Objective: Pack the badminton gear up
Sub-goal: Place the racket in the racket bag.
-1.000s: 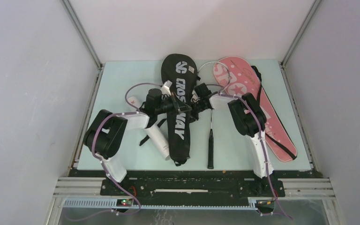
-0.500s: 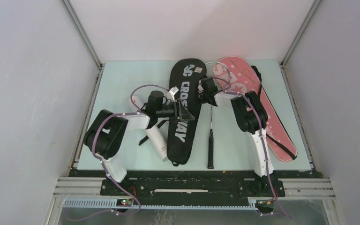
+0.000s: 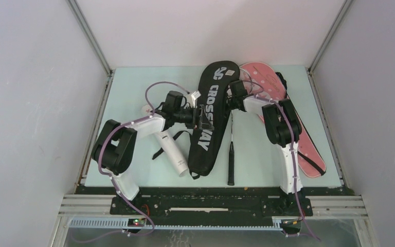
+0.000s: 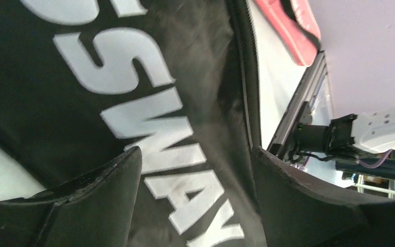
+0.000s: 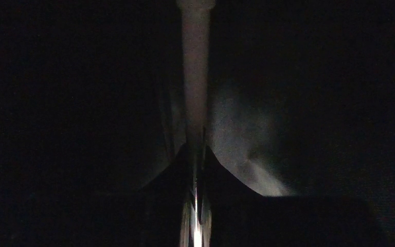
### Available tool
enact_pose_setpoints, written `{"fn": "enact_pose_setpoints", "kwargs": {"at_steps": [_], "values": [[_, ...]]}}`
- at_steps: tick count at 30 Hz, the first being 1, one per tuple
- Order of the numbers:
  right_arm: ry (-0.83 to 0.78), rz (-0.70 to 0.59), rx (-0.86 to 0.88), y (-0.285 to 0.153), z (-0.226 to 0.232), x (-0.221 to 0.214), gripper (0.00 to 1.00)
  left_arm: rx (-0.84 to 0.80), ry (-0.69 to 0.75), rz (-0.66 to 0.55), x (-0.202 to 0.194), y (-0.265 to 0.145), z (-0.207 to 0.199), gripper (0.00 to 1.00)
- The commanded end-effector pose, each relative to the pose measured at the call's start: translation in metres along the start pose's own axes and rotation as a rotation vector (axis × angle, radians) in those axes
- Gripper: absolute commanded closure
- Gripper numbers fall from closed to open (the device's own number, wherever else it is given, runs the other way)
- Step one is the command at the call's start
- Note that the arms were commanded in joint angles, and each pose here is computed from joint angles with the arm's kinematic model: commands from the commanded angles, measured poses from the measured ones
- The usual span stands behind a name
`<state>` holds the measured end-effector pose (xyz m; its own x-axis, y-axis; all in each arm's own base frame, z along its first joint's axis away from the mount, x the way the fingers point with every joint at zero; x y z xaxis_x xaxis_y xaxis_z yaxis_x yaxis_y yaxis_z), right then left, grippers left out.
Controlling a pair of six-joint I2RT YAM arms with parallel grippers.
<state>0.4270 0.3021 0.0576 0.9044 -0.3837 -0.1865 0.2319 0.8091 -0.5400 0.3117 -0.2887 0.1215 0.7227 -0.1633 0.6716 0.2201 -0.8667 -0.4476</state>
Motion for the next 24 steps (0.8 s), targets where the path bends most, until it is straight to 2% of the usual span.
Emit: {"fn": "enact_pose_setpoints", "kwargs": {"at_steps": [1, 5, 7, 10, 20, 24], "values": [[-0.089, -0.034, -0.053, -0.018, 0.024, -0.002, 0.79, 0.068, 0.081, 0.029, 0.003, -0.013, 0.002, 0.19], [-0.208, -0.046, -0.178, -0.022, 0.014, -0.009, 0.56, 0.055, 0.067, 0.031, 0.0, -0.01, 0.003, 0.2], [-0.272, -0.05, -0.223, -0.028, 0.011, -0.015, 0.49, 0.05, 0.075, 0.019, 0.005, -0.01, 0.001, 0.21], [-0.321, -0.031, -0.255, -0.037, 0.005, -0.022, 0.47, 0.055, 0.082, 0.01, 0.009, -0.009, 0.002, 0.22], [-0.312, 0.093, -0.168, -0.07, 0.001, -0.036, 0.46, 0.15, 0.079, 0.028, 0.004, -0.001, 0.025, 0.26], [-0.346, 0.108, -0.193, -0.088, -0.005, -0.039, 0.46, 0.158, 0.067, 0.028, 0.001, 0.0, 0.029, 0.27]]}}
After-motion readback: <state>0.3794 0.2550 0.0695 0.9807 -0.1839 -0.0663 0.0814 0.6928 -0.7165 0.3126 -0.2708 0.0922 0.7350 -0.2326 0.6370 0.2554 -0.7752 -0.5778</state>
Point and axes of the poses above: each gripper's point midway between its finger pads, its own y axis out along the fingers, its own z axis along the line the jaws close on, x = y × z, the point moved 2 cm from there along -y, back along the fingers, and after that the axes turned 14 degrees about y, right-handed, at the moved point
